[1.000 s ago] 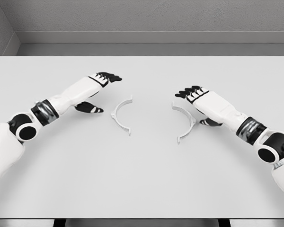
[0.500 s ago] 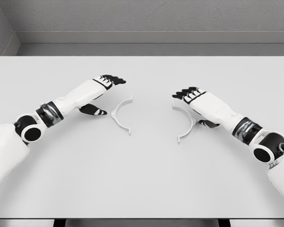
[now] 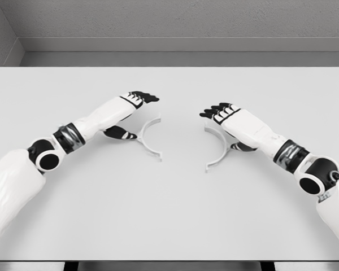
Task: Assemble PVC drainage pipe clamps
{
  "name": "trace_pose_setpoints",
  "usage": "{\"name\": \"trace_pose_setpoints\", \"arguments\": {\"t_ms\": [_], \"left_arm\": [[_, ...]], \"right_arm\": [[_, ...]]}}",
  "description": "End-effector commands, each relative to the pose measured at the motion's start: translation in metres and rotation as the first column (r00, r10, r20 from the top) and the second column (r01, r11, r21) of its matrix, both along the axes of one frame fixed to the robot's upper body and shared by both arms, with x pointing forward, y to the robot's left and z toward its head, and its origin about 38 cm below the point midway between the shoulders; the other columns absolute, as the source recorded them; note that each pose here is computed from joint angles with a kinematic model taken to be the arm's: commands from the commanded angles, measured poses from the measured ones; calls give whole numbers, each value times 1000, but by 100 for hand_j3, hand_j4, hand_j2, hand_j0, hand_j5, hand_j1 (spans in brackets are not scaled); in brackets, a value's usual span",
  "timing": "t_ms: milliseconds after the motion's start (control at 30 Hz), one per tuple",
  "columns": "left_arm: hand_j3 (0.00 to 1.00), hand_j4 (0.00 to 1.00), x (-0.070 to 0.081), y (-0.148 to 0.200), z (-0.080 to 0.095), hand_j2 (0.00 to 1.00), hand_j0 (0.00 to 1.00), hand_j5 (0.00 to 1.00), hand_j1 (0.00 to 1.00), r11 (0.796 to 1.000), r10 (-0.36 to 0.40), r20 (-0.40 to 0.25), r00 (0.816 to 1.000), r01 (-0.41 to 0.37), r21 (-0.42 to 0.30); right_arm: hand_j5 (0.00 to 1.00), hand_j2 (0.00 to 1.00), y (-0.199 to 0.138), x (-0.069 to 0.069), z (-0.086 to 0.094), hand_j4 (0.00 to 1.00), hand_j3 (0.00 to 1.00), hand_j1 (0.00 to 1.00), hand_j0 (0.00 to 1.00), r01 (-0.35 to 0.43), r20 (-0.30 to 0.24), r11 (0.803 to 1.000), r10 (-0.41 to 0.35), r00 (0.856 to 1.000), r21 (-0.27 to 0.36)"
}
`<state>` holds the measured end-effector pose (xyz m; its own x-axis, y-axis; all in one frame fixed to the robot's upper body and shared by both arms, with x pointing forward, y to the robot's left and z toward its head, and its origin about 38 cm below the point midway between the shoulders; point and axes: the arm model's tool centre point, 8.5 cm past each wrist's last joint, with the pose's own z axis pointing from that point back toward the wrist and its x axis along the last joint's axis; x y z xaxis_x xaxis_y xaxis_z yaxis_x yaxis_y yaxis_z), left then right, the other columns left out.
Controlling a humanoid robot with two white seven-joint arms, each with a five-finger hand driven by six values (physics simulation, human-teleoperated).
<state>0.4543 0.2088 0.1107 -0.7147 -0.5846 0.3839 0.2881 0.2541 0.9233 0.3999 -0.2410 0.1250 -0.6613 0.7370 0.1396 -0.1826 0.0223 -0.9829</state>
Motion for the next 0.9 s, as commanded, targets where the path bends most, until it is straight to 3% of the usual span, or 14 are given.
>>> {"name": "trace_pose_setpoints", "arguments": {"t_ms": [0, 233, 467, 600, 867], "left_arm": [[100, 100, 0, -5, 1, 100, 100, 100, 100, 1000, -5, 0, 1000, 5, -14], [100, 100, -4, -22, -4, 100, 100, 100, 100, 999, -32, 8, 999, 32, -6], [100, 100, 4, 11, 5, 100, 100, 100, 100, 999, 18, 24, 1000, -19, 40], [100, 100, 28, 12, 5, 100, 100, 100, 100, 997, 62, 4, 998, -62, 48], [100, 100, 39, 4, 8, 100, 100, 100, 100, 997, 72, -3, 997, -72, 35]], "right_arm": [[100, 100, 2, -1, -2, 100, 100, 100, 100, -4, -6, 1000, 4, 1000, 3], [100, 100, 7, -3, -5, 100, 100, 100, 100, -14, -15, 1000, 14, 1000, 6], [100, 100, 10, -4, -6, 100, 100, 100, 100, -21, -19, 1000, 21, 1000, 7], [100, 100, 11, -4, -6, 100, 100, 100, 100, -22, -18, 1000, 22, 1000, 9], [100, 100, 19, -10, 2, 100, 100, 100, 100, -46, -7, 999, 46, 999, 8]]}}
